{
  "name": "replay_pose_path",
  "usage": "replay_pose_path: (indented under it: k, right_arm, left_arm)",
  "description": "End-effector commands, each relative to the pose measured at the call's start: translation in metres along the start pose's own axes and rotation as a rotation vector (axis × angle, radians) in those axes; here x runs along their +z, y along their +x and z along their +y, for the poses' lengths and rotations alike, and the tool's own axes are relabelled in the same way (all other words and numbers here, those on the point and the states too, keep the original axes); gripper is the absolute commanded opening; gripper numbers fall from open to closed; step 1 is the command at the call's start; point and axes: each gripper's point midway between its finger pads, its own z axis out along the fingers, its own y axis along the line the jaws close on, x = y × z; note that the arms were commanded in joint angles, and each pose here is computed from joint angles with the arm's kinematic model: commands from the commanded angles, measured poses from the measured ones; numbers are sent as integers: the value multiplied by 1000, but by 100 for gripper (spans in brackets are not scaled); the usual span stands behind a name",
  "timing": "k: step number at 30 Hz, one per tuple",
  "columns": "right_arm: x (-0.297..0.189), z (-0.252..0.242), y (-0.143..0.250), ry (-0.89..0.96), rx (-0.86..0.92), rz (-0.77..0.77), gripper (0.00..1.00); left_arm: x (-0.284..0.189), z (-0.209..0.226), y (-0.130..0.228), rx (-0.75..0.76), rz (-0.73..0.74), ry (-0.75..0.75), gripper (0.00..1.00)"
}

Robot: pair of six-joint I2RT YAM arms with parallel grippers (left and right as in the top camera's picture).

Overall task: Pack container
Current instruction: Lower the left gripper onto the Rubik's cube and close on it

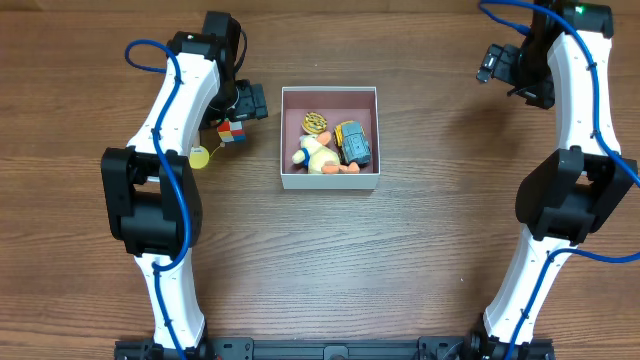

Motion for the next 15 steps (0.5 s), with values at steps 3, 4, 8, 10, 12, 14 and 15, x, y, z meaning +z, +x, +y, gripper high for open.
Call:
replay_pose_path:
  k: [3,4,8,10,12,14,15]
  right_arm:
    - [-15,1,-4,-11,0,-36,100]
    - [-15,1,-4,-12,0,-36,100]
    - [-15,1,-4,-11,0,-36,100]
    - [-15,1,-4,-11,0,-36,100]
    - [-15,1,-4,-11,0,-36,100]
    - [-15,1,-4,-11,0,-36,100]
    - [-15,1,-4,-12,0,-36,100]
  left_arm:
    - [13,4,7,-17,30,-15,100]
    - [14,5,7,-18,30,-17,100]
    - [17,11,7,-38,35,-18,100]
    - [17,13,6,-42,38,-20,100]
    - [17,15,6,-48,39,-21,100]
    - [17,18,6,-52,43,-23,100]
    - [17,18,7,-50,45,-25,100]
